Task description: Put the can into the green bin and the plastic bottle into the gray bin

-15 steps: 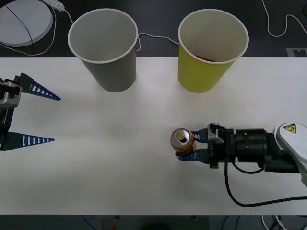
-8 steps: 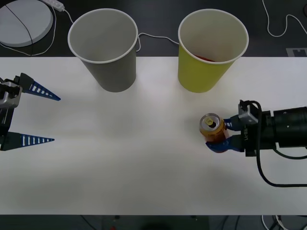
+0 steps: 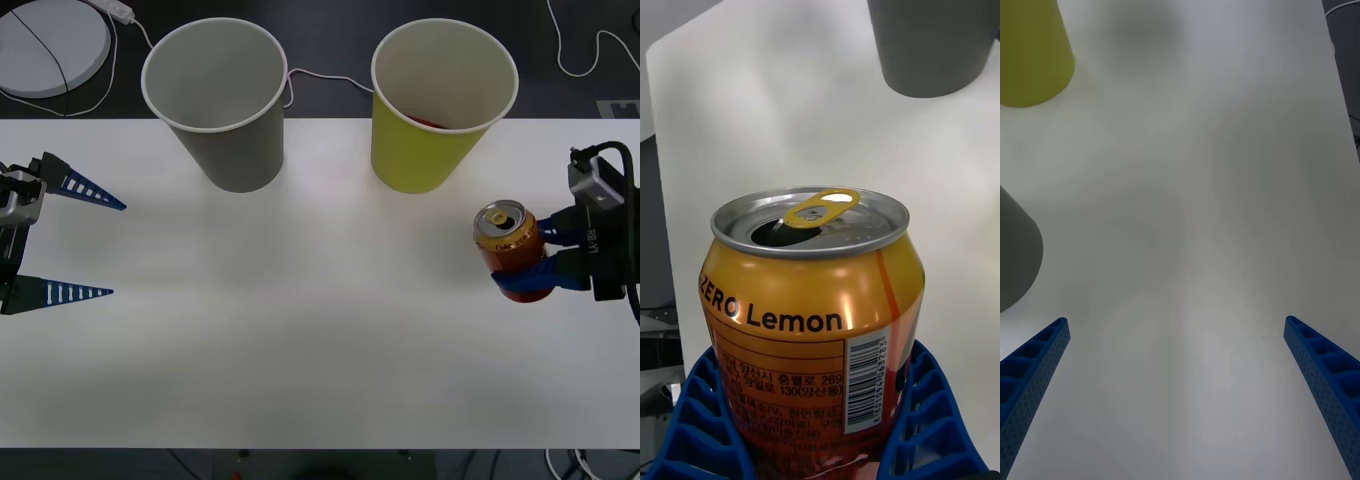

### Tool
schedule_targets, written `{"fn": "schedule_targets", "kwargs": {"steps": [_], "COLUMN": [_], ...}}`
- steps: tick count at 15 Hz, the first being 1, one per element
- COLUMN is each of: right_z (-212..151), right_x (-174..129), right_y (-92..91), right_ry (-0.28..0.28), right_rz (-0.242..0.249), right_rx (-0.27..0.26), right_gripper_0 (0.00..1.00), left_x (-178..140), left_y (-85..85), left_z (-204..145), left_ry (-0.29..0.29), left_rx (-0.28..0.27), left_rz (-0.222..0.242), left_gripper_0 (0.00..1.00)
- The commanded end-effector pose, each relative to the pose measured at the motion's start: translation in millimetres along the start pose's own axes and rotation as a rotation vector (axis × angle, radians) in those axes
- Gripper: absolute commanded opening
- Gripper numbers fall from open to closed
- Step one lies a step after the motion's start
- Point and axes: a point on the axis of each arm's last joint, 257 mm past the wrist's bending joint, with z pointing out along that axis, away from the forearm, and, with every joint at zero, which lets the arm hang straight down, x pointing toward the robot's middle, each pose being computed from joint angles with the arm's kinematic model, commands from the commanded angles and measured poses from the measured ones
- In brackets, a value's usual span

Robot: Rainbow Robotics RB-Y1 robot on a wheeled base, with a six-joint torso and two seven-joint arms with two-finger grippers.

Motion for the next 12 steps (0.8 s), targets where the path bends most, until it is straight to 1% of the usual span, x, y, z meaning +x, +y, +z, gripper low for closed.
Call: {"fn": "schedule_targets", "kwargs": {"steps": [1, 3, 7, 8, 9, 12], "right_z": [-22, -38, -67, -69, -69, -62], "right_x": [-15, -31, -63, -68, -75, -96], "right_y": [-9.8, -17.6, -34.5, -38.6, -46.5, -70.6], "right_ry": [0.057, 0.074, 0.139, 0.148, 0.156, 0.179], "right_rz": [0.018, 0.038, 0.063, 0.074, 0.093, 0.093], "right_rx": [0.045, 0.066, 0.128, 0.136, 0.145, 0.146], "right_gripper_0": [0.0, 0.0, 0.0, 0.0, 0.0, 0.0], "left_x": [0, 0, 0, 0, 0, 0], "left_y": [0.0, 0.0, 0.0, 0.0, 0.0, 0.0], "left_z": [0, 0, 0, 0, 0, 0], "left_ry": [0.0, 0.0, 0.0, 0.0, 0.0, 0.0], "left_rx": [0.0, 0.0, 0.0, 0.0, 0.0, 0.0], "left_rz": [0.0, 0.0, 0.0, 0.0, 0.0, 0.0], "left_gripper_0": [1.0, 1.0, 1.0, 1.0, 1.0, 1.0]}}
